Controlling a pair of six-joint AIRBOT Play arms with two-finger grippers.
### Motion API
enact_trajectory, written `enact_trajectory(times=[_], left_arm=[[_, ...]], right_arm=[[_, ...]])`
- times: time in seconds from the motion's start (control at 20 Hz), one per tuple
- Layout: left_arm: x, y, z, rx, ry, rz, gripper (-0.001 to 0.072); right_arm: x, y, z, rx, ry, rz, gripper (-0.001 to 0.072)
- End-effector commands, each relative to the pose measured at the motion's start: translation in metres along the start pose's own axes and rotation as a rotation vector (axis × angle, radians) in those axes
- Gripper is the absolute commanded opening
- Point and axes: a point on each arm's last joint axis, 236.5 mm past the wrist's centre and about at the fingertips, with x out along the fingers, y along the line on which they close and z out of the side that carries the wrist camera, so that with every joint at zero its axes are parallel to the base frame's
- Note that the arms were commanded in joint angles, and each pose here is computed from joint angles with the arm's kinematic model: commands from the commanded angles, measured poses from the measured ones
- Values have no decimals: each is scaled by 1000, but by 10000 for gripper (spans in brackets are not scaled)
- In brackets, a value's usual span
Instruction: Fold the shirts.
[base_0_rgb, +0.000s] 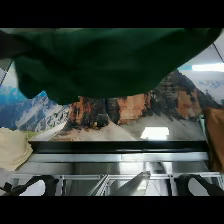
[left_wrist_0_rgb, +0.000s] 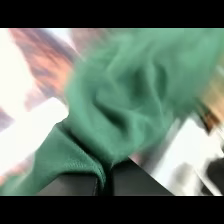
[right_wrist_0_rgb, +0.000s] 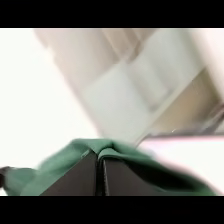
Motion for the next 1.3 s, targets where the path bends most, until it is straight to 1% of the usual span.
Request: enact_trajectory(times=[0.0, 0.05, 0.15, 0.25, 0.4, 0.5, 0.55, 0.65, 0.7, 0.75, 0.8, 0.85, 1.0, 1.1, 1.25], left_arm=[[-35, -50, 15, 131, -87, 27, 30], [-36, -56, 11, 153, -76, 24, 30], [-27, -56, 7, 123, -77, -1, 30], [-1, -45, -14, 46, -16, -82, 30], [55, -26, -57, -69, 116, -239, 30], [89, -1, -79, -146, 165, -290, 30], [106, 18, -88, -200, 175, -293, 30], [137, 68, -104, -326, 174, -247, 42], [151, 100, -116, -385, 175, -199, 249], [160, 129, -126, -429, 174, -152, 290], [167, 155, -136, -479, 176, -125, 290], [168, 175, -143, -549, 179, -119, 291], [142, 218, -160, -755, 215, -147, 291], [114, 226, -184, -862, 298, -192, 290], [96, 222, -252, -970, 479, -148, 288]], right_arm=[[-16, 70, -4, -159, 26, 45, 19], [-16, 75, -10, -178, 49, 39, 19], [-13, 70, -28, -171, 118, 7, 18], [-2, 55, -54, -153, 212, -6, 19], [23, 23, -109, -74, 390, 0, 19], [44, -17, -152, -20, 485, -47, 19], [54, -46, -174, 9, 519, -100, 19], [70, -109, -210, 75, 554, -214, 19], [76, -145, -220, 106, 537, -283, 25], [80, -180, -227, 131, 509, -355, 208], [78, -214, -231, 154, 480, -423, 506], [73, -235, -233, 180, 475, -455, 529], [28, -260, -229, 230, 545, -484, 529], [-26, -264, -240, 341, 672, -520, 527], [-105, -262, -290, 554, 850, -591, 522]])
